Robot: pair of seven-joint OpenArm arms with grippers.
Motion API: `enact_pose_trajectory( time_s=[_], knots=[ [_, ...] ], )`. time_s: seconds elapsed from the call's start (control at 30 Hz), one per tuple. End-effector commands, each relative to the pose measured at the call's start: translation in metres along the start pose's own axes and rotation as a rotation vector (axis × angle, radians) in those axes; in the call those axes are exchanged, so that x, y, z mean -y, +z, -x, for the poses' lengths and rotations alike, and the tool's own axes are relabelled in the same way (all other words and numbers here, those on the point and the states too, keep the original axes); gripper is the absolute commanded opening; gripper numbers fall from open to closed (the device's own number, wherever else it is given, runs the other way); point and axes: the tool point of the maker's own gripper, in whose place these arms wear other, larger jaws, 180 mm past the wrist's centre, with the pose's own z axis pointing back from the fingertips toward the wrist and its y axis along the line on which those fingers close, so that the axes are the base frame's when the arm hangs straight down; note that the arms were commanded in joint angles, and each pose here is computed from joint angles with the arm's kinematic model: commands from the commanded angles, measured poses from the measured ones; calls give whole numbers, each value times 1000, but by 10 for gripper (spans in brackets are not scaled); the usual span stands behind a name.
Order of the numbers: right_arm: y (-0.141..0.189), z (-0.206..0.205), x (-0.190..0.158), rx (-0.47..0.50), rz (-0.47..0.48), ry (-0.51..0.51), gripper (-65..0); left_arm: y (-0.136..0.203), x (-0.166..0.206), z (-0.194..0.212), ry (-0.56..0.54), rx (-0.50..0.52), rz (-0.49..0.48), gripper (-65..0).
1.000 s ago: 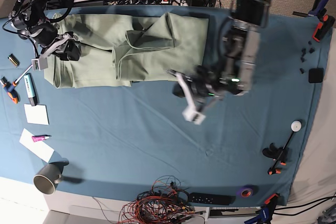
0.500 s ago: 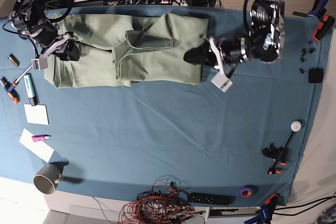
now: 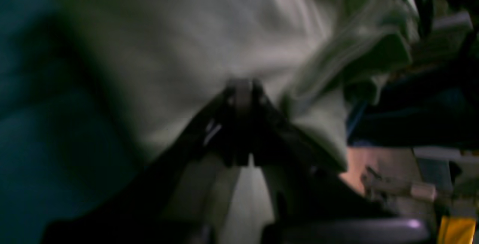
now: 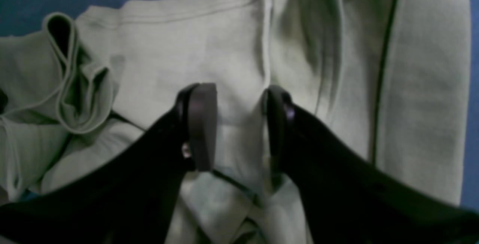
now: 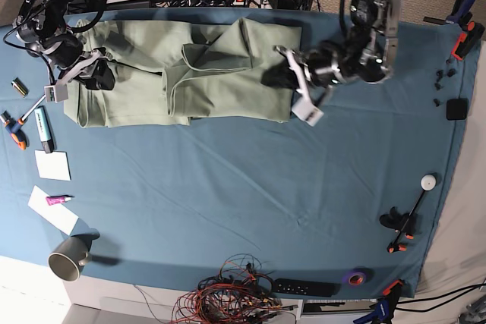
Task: Fold the T-shirt properly
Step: 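Release the shirt and move the left gripper to the folded end, then grasp the shirt end with the left gripper and fold it toward the right gripper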
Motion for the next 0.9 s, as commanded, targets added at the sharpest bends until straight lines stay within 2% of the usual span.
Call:
enact_pose_trajectory(
  time_s=[0.0,0.17,0.37,0.57,0.67,0.77,0.87],
  knots=[
    [5,-18,1,59,-1,21,-423,-3,10,-12,-18,38,26,-650],
    [5,-18,1,59,-1,21,-423,-19,32,-11,-45,28,69,-650],
    [5,-19,1,62,-1,21,-423,-38,47,1,-98,-32,54,-650],
    [5,-19,1,62,-1,21,-423,-52,85,18,-142,-96,160,-650],
    [5,-18,1,60,4,24,-423,-53,110,23,-180,-114,267,-650],
    [5,-17,4,55,21,33,-423,-50,126,21,-220,-93,356,-650],
    [5,-17,6,53,29,38,-423,-48,131,18,-241,-87,386,-650]
  ],
)
